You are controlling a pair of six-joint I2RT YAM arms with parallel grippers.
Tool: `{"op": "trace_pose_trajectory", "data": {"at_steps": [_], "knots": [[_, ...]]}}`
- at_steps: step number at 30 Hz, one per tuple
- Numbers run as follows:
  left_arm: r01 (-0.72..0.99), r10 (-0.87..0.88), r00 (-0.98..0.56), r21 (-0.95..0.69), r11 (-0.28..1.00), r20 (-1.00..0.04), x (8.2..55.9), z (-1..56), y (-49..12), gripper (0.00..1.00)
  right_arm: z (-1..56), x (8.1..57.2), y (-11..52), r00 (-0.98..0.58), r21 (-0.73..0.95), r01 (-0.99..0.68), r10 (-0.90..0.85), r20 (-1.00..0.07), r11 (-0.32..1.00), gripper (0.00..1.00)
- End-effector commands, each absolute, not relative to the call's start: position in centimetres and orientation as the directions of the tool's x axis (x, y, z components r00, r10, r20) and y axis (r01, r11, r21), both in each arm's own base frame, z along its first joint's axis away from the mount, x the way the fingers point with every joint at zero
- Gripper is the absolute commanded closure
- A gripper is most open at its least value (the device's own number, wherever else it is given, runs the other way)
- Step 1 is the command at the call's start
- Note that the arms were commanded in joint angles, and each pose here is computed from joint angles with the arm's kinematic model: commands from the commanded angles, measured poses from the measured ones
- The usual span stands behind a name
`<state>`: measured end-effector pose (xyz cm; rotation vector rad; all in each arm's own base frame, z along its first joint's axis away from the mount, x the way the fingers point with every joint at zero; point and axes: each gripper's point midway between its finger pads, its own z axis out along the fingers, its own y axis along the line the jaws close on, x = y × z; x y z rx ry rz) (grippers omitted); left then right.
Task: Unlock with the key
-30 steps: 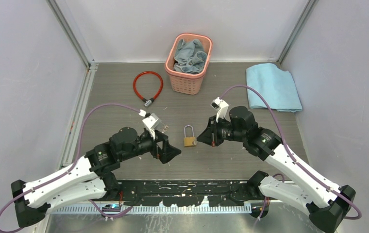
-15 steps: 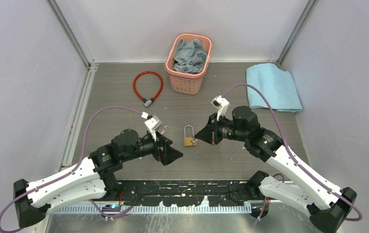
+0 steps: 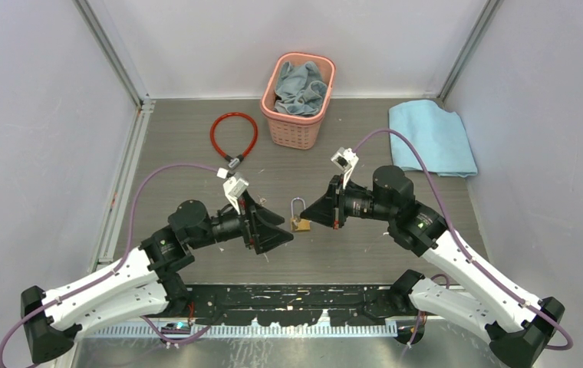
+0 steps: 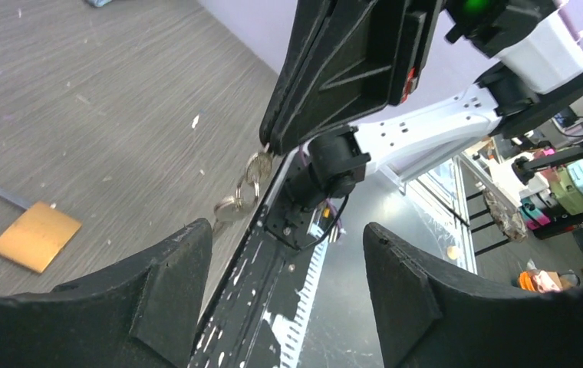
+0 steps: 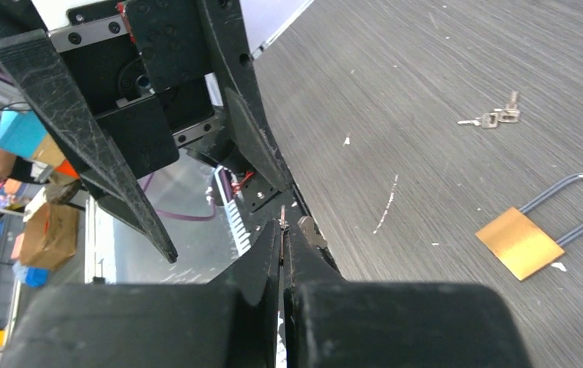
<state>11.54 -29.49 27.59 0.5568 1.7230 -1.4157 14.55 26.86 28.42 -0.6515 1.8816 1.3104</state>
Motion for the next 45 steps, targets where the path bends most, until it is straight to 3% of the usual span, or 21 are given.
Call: {"op": "trace_pose_trajectory", "data": {"at_steps": [1,26,38,43,45], "knots": [[0.813,-0.272,-0.515,-0.564,0.146,-0.813,11.2,33.3,-30.0,0.30,33.4,13.3,27.6,-0.527,0.527,-0.824,0.058,-0.848,0.207,0.99],[0.837,-0.304,-0.489,-0.537,0.099,-0.818,11.3,34.1,-30.7,0.70,34.6,12.4,28.2,-0.559,0.564,-0.817,0.071,-0.826,0.123,0.99],[0.834,-0.304,-0.494,-0.543,0.099,-0.814,11.3,33.7,-30.7,1.00,34.6,12.4,28.3,-0.566,0.571,-0.813,0.077,-0.821,0.115,0.99],[0.826,-0.306,-0.503,-0.554,0.107,-0.809,11.5,33.4,-30.8,1.00,34.3,12.5,28.3,-0.572,0.577,-0.808,0.081,-0.816,0.120,0.98],[0.820,-0.302,-0.510,-0.561,0.111,-0.805,11.5,33.2,-30.8,1.00,34.0,12.8,28.2,-0.575,0.581,-0.801,0.085,-0.814,0.143,0.88]]}}
